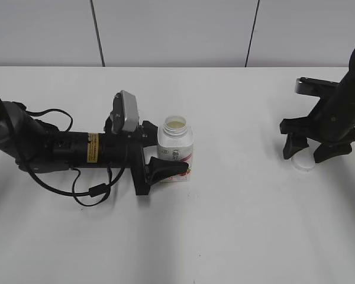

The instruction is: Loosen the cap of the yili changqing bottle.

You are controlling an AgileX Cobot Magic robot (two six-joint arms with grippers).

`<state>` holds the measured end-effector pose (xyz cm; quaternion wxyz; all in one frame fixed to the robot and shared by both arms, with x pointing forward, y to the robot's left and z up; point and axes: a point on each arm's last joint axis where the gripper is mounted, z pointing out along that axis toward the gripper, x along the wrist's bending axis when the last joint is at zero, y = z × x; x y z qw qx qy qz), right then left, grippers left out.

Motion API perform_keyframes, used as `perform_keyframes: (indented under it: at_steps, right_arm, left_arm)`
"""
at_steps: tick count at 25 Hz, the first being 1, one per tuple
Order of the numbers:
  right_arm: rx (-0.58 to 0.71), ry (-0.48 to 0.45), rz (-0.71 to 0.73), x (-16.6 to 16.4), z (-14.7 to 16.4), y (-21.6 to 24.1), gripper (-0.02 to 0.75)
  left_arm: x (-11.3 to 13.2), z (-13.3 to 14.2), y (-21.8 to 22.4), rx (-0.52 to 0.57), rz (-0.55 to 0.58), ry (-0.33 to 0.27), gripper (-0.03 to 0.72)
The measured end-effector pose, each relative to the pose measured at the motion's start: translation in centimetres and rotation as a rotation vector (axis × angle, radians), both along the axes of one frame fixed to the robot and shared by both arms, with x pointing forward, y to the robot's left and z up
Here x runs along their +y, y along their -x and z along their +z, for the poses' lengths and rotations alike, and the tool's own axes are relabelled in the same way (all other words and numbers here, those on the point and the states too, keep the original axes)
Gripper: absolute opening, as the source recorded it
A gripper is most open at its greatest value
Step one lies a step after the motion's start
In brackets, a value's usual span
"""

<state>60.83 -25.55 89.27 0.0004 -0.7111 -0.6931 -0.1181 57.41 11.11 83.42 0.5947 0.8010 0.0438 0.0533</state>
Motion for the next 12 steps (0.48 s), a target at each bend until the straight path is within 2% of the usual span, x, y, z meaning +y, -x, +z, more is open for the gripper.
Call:
perform_keyframes:
  at_steps: [4,12]
  right_arm:
    - [0.012,-0.005,-0.001,0.05,0.05,0.06,0.543]
    - [0.037,-0.011,0.000,0.10,0.03,0.28,0.543]
  left_arm:
    - [-0.06,0.17,0.08,0.007,-0.007,0.021,0.549]
    - [-0.11,0.90,0.04,0.021,-0.005,0.034,0.582]
